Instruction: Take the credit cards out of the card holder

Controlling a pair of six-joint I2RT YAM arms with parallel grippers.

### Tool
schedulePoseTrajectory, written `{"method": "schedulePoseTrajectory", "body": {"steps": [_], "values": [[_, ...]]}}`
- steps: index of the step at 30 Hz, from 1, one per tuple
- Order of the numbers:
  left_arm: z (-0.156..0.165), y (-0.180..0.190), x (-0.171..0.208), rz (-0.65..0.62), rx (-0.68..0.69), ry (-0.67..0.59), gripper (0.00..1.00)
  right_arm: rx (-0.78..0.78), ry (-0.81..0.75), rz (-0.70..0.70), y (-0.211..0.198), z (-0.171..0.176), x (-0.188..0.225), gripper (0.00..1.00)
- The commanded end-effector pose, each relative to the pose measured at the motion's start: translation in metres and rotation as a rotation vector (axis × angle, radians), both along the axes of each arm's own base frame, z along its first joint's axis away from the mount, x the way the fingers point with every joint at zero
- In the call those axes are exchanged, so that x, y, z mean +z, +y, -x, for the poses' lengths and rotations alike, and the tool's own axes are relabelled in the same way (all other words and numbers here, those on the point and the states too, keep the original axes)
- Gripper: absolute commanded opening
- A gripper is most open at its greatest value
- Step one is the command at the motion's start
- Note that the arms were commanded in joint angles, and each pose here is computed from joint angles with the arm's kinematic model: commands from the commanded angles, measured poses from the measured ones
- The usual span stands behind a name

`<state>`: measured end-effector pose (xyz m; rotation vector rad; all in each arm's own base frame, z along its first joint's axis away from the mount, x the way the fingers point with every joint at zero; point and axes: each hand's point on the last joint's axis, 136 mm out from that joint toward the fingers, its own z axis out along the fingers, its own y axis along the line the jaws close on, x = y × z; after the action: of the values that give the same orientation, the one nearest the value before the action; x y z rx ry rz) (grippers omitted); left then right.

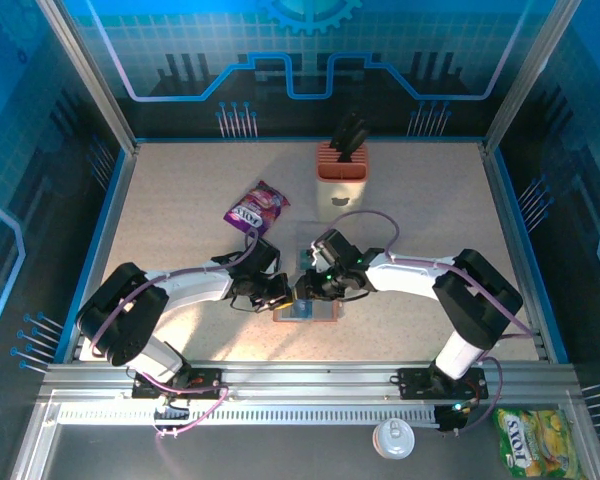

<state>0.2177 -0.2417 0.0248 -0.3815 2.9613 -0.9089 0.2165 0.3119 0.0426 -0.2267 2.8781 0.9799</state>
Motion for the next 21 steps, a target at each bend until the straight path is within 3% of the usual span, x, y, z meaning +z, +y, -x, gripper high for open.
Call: {"method": "schedulePoseTrajectory", "body": {"steps": [1, 21], "values": [[0.0029, 0.0073, -0.0057, -0.02, 0.009, 0.009, 0.07, -0.019, 0.028, 0.051, -0.0141, 0.0064, -0.0095, 0.32], [0.0022, 0.0071, -0.0083, -0.038, 0.005, 0.024, 0.05, -0.027, 0.042, 0.068, -0.0184, 0.0068, -0.0134, 0.33]]}}
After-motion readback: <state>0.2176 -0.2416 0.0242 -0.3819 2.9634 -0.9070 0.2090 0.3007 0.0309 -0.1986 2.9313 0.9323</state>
